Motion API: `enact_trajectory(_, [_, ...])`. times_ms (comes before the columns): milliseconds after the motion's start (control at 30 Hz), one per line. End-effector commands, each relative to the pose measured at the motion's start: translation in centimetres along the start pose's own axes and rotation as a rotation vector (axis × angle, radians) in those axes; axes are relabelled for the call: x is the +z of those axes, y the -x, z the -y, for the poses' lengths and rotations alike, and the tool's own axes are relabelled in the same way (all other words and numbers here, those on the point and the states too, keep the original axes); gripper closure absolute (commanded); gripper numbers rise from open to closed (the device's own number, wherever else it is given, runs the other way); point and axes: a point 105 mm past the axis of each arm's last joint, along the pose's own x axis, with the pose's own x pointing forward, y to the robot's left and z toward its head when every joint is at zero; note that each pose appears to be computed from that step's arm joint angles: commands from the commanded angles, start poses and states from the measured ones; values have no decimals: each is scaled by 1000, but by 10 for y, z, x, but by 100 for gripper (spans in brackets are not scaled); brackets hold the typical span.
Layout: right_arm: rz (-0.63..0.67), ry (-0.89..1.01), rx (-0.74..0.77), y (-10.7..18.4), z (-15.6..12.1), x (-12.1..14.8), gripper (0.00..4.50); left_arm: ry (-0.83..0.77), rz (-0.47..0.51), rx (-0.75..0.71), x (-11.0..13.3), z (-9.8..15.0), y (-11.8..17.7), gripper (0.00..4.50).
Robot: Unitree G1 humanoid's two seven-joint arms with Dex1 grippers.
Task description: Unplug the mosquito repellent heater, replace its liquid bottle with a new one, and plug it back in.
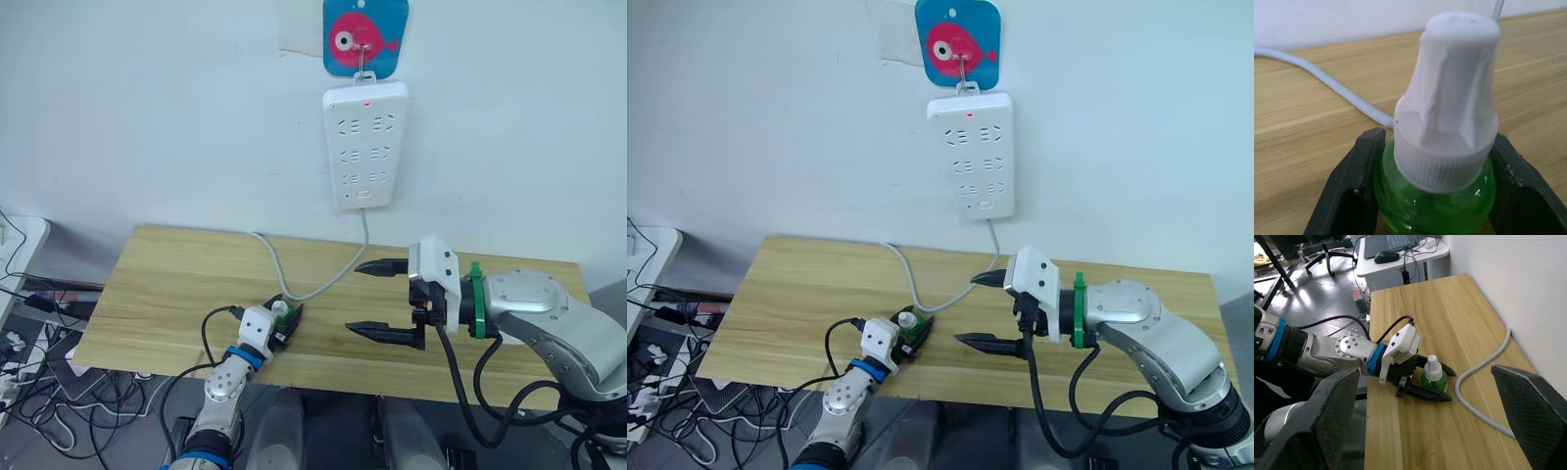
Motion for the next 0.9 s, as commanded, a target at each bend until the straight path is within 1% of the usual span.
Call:
enact_trajectory(33, [25, 30, -18, 5, -1, 7, 0, 2, 22, -41, 6, 5, 1, 221])
enact_trajectory(67, [22, 28, -23, 7, -2, 6, 0, 0, 29, -69, 10, 9, 0, 221])
enact_trajectory(133, [11, 21, -39, 12, -4, 2, 0, -11, 52, -173, 25, 20, -3, 221])
enact_trajectory(200, [-1, 15, -56, 19, -6, -3, 0, -32, 80, -289, 45, 29, -5, 221])
enact_trajectory(333, [-25, 14, -87, 28, -11, -13, 0, -50, 88, -476, 76, 36, -9, 221])
enact_trajectory(400, [-35, 25, -99, 30, -13, -16, 0, -29, 99, -557, 92, 39, -15, 221])
enact_trajectory(433, [-31, 26, -113, 30, -13, -16, 0, -17, 110, -623, 102, 45, -17, 221])
enact_trajectory(567, [19, 24, -184, 26, -9, -9, 0, 44, 123, -838, 133, 63, -25, 221])
enact_trajectory(633, [54, 11, -216, 22, -7, -3, 0, 43, 123, -923, 144, 68, -30, 221])
enact_trajectory(733, [87, -20, -244, 16, -6, 1, 0, 30, 110, -1011, 152, 72, -35, 221])
enact_trajectory(800, [105, -44, -272, 12, -4, 2, 0, -20, 90, -1074, 153, 75, -36, 221])
enact_trajectory(900, [109, -65, -319, 8, 1, 3, 0, -88, 87, -1115, 158, 79, -44, 221])
